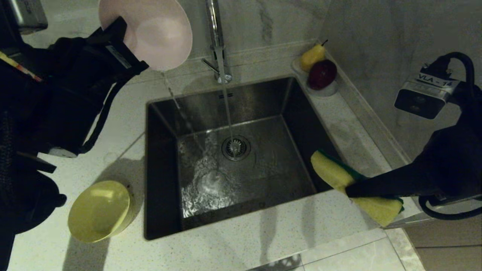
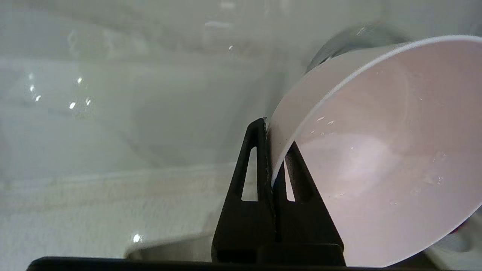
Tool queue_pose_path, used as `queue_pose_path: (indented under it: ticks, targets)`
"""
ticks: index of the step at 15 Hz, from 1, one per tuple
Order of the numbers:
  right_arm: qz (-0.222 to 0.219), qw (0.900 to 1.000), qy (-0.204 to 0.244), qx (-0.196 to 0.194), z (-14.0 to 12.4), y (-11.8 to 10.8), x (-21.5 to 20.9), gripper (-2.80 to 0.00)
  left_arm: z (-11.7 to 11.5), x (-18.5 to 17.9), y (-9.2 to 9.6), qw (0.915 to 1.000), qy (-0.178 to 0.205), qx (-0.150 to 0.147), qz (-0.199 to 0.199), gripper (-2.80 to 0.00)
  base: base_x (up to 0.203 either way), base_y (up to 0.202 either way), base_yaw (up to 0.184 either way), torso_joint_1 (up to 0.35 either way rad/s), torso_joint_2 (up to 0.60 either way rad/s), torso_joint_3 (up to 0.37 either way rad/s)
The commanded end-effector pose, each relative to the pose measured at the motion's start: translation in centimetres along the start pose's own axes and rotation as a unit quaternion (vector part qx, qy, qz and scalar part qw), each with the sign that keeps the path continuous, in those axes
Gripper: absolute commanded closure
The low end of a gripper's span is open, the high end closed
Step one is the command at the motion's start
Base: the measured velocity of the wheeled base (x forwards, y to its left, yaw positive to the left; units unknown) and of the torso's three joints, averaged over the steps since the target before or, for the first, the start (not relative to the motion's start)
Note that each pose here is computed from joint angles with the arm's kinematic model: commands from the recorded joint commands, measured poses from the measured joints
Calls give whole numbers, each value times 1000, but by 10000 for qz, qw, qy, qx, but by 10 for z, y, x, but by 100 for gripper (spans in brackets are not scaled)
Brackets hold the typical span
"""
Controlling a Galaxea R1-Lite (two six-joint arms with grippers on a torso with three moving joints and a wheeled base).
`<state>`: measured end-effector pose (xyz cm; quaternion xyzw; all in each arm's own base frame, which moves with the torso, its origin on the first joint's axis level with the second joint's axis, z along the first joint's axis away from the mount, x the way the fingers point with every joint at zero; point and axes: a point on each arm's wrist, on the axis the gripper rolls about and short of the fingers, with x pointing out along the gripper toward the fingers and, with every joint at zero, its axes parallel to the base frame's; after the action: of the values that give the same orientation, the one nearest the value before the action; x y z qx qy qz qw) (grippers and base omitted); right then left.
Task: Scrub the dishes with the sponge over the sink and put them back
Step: Rinse the bowl, then place the bowl on the table
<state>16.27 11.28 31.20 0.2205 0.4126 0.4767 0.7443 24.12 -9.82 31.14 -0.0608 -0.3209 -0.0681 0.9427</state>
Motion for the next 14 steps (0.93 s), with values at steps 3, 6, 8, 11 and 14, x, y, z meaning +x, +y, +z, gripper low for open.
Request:
queue_pose_path:
  ticks: [3, 6, 8, 11, 14]
  targets:
    - [64, 9998, 81, 144, 4, -7, 3, 0, 32, -11, 5, 9992, -394, -83, -31, 0, 0, 0, 0, 0, 0, 0]
    - [5, 9997, 95, 225, 4, -13, 5, 0, 33, -15, 6, 9993, -365, -96, -20, 0, 0, 0, 0, 0, 0, 0]
    - [26, 9998, 44, 184, 3, -10, 1, 0, 31, -16, 7, 9999, -154, -70, 11, 0, 0, 0, 0, 0, 0, 0]
    - [-20, 9998, -21, 210, 2, -10, -3, 0, 11, -30, 9, 9925, 1220, 93, 76, 0, 0, 0, 0, 0, 0, 0]
    - [-103, 9996, -76, 245, -1, -14, -6, 0, 7, -55, 15, 9570, 2886, 260, 155, 0, 0, 0, 0, 0, 0, 0]
